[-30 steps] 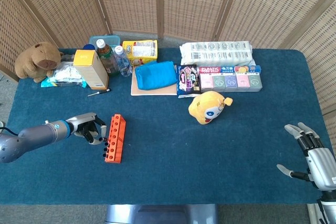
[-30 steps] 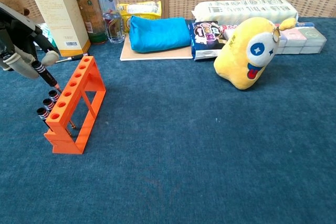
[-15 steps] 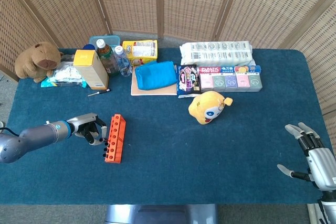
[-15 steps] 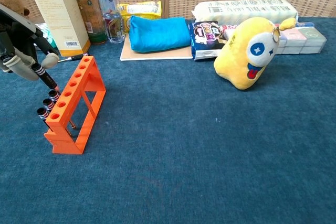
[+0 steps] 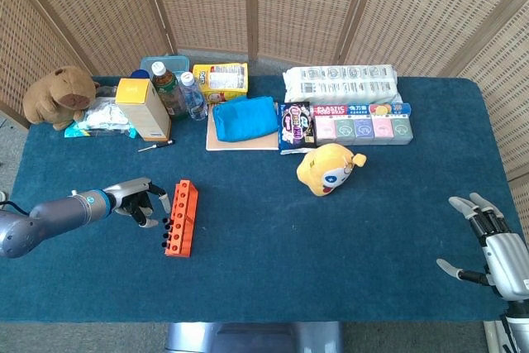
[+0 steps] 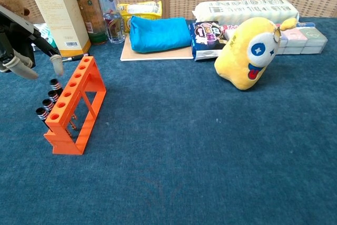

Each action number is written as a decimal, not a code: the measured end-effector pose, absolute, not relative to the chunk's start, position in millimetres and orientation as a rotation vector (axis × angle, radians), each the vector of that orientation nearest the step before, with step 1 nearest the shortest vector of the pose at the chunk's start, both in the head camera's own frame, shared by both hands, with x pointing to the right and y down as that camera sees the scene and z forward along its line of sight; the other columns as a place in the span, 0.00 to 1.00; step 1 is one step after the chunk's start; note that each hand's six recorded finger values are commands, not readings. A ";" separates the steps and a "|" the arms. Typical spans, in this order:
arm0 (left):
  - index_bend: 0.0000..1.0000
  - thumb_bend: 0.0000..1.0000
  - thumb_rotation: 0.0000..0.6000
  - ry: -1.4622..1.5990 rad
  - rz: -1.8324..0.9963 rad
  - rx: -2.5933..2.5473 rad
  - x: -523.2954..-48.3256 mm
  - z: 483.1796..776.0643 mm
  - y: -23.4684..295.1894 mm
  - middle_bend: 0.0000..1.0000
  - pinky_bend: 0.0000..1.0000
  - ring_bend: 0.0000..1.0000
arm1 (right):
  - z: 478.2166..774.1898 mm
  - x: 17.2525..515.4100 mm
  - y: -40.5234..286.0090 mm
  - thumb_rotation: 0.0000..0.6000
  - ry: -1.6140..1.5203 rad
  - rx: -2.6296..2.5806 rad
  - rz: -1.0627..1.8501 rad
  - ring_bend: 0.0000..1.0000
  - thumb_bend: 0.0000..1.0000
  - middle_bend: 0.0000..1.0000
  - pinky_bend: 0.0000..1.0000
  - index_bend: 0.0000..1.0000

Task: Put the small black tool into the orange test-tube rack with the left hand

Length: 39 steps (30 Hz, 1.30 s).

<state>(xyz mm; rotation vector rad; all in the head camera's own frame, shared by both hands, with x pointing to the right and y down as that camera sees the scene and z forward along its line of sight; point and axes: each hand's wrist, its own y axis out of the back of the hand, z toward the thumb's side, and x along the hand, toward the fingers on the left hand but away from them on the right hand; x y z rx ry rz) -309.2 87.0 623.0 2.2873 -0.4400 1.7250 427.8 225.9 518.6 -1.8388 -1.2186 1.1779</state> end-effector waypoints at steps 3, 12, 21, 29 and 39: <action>0.31 0.39 1.00 -0.438 1.732 2.286 -309.4 623.5 87.2 1.00 1.00 1.00 | 518.4 428.0 225.8 0.99 -1.220 -1.838 1.178 0.05 0.00 0.17 0.06 0.11; 0.27 0.40 1.00 -0.501 1.702 2.330 -305.6 618.2 82.0 1.00 1.00 1.00 | 517.9 428.2 225.7 0.99 -1.222 -1.839 1.176 0.05 0.00 0.17 0.06 0.11; 0.27 0.37 1.00 -0.511 1.711 2.358 -310.6 611.9 85.3 1.00 1.00 1.00 | 517.8 428.0 225.6 0.99 -1.222 -1.839 1.175 0.05 0.00 0.18 0.06 0.11; 0.27 0.37 1.00 -0.461 1.820 2.347 -328.8 609.2 90.1 1.00 1.00 1.00 | 517.9 427.3 226.1 0.99 -1.219 -1.838 1.175 0.05 0.00 0.18 0.06 0.11; 0.27 0.37 1.00 -0.442 1.843 2.372 -321.7 610.0 91.5 1.00 1.00 1.00 | 518.5 427.3 225.9 0.99 -1.218 -1.838 1.179 0.05 0.00 0.18 0.06 0.11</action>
